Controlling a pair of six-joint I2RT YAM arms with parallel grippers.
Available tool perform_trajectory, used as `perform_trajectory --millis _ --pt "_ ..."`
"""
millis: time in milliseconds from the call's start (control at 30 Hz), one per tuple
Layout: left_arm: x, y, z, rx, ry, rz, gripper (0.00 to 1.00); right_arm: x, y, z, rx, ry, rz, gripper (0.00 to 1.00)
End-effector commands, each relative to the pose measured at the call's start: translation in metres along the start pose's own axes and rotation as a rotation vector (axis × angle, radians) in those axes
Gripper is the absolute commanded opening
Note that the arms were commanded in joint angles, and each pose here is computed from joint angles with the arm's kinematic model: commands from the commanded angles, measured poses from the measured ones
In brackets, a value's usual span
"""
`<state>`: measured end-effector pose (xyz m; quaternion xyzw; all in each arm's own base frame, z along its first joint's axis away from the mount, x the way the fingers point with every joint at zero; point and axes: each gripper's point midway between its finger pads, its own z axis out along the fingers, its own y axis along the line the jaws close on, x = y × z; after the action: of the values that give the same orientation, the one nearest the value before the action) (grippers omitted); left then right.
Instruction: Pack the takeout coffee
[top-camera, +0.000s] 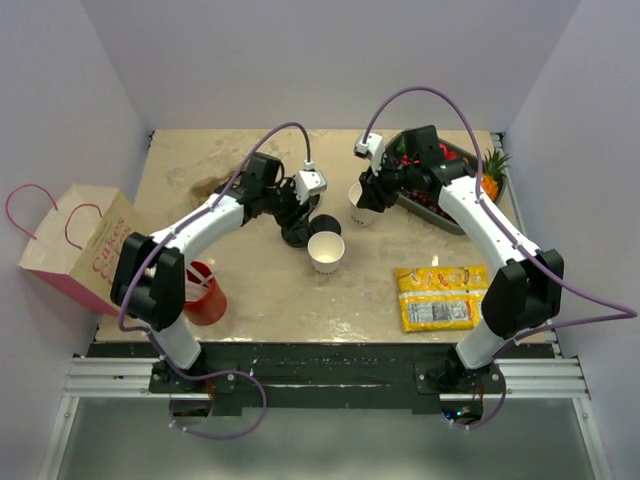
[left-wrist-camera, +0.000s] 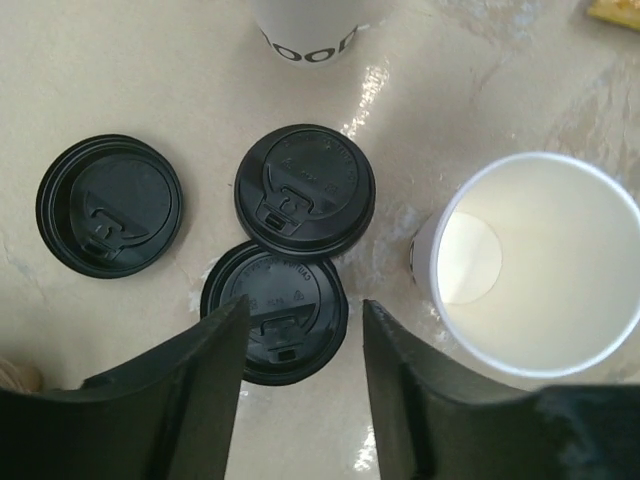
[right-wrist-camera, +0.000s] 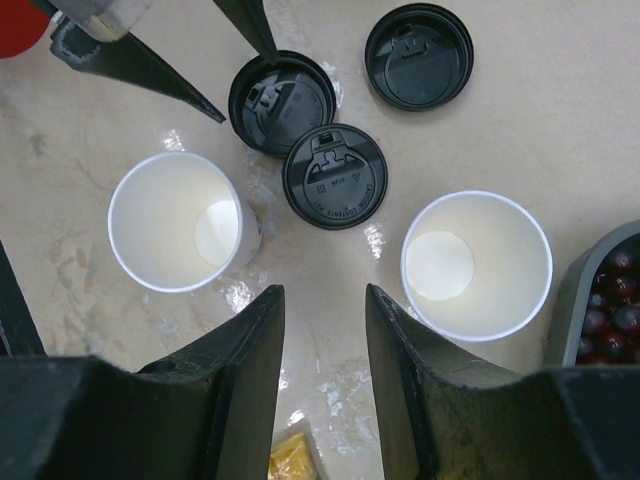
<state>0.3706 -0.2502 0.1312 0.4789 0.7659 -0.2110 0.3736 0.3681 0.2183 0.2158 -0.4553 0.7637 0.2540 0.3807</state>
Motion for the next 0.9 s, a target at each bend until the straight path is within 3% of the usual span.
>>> perform_trajectory --millis 0,200,400,867 --pt "0.007 -0.009 0.002 0.14 0.02 0.163 0.56 -0.016 0.004 -0.023 0.03 -0.019 -0.087 0.41" --pt "0.056 -0.017 0.009 0.239 0.14 0.356 0.47 -0.016 0.007 -0.023 0.028 -0.027 -0.061 0.41" --pt "0.069 -0.008 0.02 0.226 0.147 0.469 0.39 -0.017 0.006 -0.024 0.033 -0.039 -0.029 0.41" --pt "0.088 -0.011 0.033 0.3 0.185 0.514 0.31 -0.012 0.002 -0.027 0.056 -0.035 -0.002 0.41"
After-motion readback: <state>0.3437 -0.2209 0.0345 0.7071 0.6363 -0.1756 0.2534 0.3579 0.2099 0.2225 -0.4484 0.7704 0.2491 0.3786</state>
